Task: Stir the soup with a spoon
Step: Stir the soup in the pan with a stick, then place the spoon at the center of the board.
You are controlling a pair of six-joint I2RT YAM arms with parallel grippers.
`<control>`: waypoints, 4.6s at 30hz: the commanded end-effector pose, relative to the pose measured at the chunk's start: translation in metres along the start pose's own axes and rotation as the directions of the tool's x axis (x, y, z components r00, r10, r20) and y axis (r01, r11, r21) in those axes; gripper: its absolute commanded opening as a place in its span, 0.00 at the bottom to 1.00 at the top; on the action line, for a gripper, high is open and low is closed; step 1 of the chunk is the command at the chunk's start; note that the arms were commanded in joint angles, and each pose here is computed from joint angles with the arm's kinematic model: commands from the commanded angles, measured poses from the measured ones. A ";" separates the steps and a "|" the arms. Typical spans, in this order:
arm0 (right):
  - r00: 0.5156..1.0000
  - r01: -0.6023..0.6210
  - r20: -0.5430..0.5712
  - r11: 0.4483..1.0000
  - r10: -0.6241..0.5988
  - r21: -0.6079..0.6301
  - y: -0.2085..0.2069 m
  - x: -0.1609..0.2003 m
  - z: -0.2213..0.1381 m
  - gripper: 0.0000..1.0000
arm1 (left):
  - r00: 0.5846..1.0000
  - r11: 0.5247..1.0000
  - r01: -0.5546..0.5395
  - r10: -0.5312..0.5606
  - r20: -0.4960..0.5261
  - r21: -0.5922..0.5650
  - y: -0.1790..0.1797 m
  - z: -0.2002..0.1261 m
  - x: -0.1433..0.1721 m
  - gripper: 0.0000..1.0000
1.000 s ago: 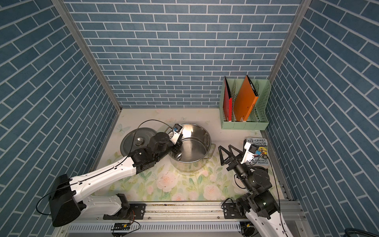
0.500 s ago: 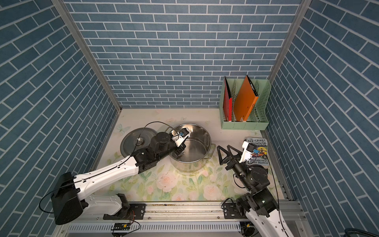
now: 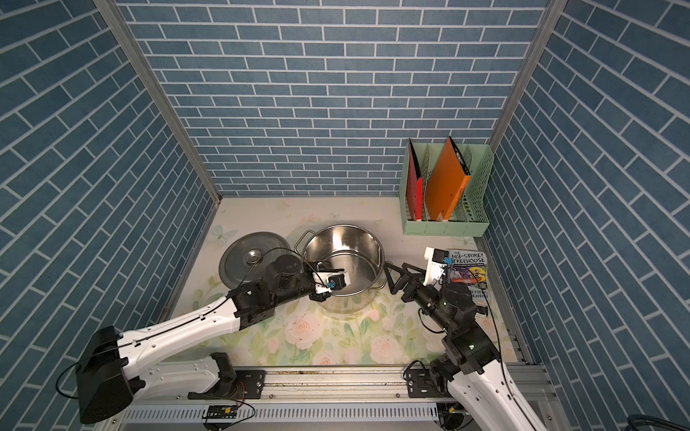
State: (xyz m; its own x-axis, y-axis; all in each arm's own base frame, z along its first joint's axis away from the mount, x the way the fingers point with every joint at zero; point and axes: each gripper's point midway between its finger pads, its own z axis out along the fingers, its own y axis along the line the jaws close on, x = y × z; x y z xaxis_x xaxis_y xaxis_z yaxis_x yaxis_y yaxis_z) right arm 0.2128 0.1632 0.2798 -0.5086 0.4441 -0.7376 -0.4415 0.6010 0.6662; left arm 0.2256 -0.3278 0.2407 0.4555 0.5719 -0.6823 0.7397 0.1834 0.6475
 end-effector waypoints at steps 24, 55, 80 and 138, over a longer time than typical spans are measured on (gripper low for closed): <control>0.896 -0.298 -0.431 0.863 0.105 -0.409 0.091 0.024 0.048 0.90 | 0.743 0.678 -0.600 0.669 0.020 -0.423 -0.028 -0.048 -0.035 0.00; 0.779 -0.492 -0.617 0.719 0.111 -0.491 0.127 0.079 0.082 0.60 | 0.651 0.611 -0.632 0.752 0.102 -0.476 -0.049 -0.068 -0.077 0.00; 0.926 -0.104 -0.371 0.891 -0.075 -0.442 0.105 0.003 0.067 0.00 | 0.870 0.864 -0.241 0.394 0.296 -0.442 -0.027 -0.087 -0.086 1.00; 0.747 -0.254 -0.600 0.957 0.287 0.142 -0.185 0.166 0.043 0.00 | 0.542 0.109 0.710 -0.716 0.441 -0.696 0.111 -0.171 0.116 1.00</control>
State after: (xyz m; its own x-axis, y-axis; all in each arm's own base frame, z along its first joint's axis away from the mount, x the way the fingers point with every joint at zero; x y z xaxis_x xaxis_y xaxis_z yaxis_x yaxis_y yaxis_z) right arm 0.2375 0.1543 0.0328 -0.9549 0.1337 -0.2653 -0.1558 0.5349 0.8304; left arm 0.2762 -0.1104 0.2937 -0.0710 -0.1735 -0.9823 0.0831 0.9803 -0.1791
